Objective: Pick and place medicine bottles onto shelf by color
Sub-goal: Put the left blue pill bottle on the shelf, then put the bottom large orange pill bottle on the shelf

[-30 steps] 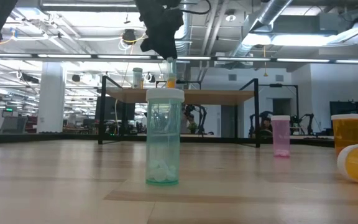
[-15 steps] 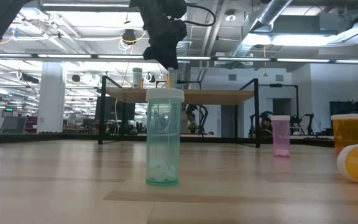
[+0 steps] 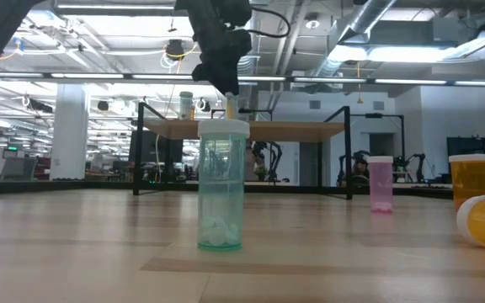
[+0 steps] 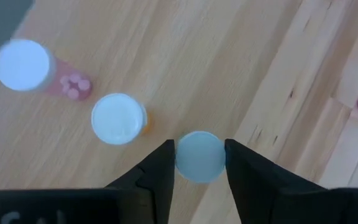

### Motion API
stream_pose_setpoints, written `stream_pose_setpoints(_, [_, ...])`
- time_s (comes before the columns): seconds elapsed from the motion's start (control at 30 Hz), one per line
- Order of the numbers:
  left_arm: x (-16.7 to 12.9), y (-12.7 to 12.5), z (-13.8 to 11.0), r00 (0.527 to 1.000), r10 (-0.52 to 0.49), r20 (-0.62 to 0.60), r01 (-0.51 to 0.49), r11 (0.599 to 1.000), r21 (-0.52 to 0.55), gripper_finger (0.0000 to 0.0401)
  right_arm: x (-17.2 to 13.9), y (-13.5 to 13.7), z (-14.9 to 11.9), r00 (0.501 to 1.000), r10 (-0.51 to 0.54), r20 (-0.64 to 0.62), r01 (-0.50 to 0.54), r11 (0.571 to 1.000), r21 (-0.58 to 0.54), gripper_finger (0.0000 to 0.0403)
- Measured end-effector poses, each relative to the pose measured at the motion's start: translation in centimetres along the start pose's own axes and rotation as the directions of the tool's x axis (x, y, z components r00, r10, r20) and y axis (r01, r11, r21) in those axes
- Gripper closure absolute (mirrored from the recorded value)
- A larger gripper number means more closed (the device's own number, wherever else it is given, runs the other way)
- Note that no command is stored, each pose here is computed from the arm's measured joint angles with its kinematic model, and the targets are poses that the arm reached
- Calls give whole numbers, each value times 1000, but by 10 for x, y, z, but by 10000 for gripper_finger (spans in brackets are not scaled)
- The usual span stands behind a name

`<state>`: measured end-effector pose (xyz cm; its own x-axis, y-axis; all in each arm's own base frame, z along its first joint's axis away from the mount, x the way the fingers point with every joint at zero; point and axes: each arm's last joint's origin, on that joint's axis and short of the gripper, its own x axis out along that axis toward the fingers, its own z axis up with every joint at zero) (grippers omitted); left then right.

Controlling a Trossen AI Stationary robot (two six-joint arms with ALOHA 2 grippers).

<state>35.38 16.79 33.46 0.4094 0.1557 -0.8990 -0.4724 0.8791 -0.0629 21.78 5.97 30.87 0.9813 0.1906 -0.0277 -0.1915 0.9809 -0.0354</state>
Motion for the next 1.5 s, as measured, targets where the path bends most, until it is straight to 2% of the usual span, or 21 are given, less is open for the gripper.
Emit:
stream_pose_setpoints(0.23, [3, 1, -1, 1000, 26, -9, -26, 1000, -2, 232, 0, 0, 0, 1000, 0, 0, 0, 1000, 0, 173])
stream_pose_setpoints(0.47, [-1, 1, 0, 1000, 26, -3, -26, 1000, -4, 210, 0, 0, 0, 1000, 0, 0, 0, 1000, 0, 173])
stream_pose_setpoints(0.67, [-27, -2, 9, 998, 21, 61, -22, 1000, 14, 209, 0, 0, 0, 1000, 0, 1, 0, 1000, 3, 173])
stream_pose_setpoints(0.83, [-59, -10, 12, 993, 60, 97, -63, 997, 32, 208, 0, 0, -1, 1000, 0, -6, 0, 1000, 5, 173])
stream_pose_setpoints(0.97, [-72, -32, 4, 984, 158, 87, -161, 987, 27, 209, 0, 0, -1, 1000, 1, -15, -1, 1000, 4, 173])
stream_pose_setpoints(1.07, [-71, -58, -9, 968, 249, 25, -250, 960, 127, 216, 0, 0, -2, 1000, 1, -16, -1, 1000, 5, 173])
stream_pose_setpoints(1.17, [-77, -81, -19, 942, 331, 48, -334, 926, 178, 226, 0, 0, -2, 1000, 2, -26, -1, 1000, 4, 173])
stream_pose_setpoints(1.23, [-87, -92, -26, 948, 311, 65, -318, 930, 183, 233, 0, 0, -2, 1000, 2, -23, -2, 1000, 5, 173])
stream_pose_setpoints(1.37, [-110, -111, -46, 981, 190, 47, -196, 961, 197, 246, 0, 0, -2, 1000, 2, -17, -2, 1000, 5, 173])
stream_pose_setpoints(1.5, [-117, -141, -68, 989, 141, 39, -146, 959, 244, 260, 0, 1, -1, 1000, 4, -8, -4, 1000, 9, 173])
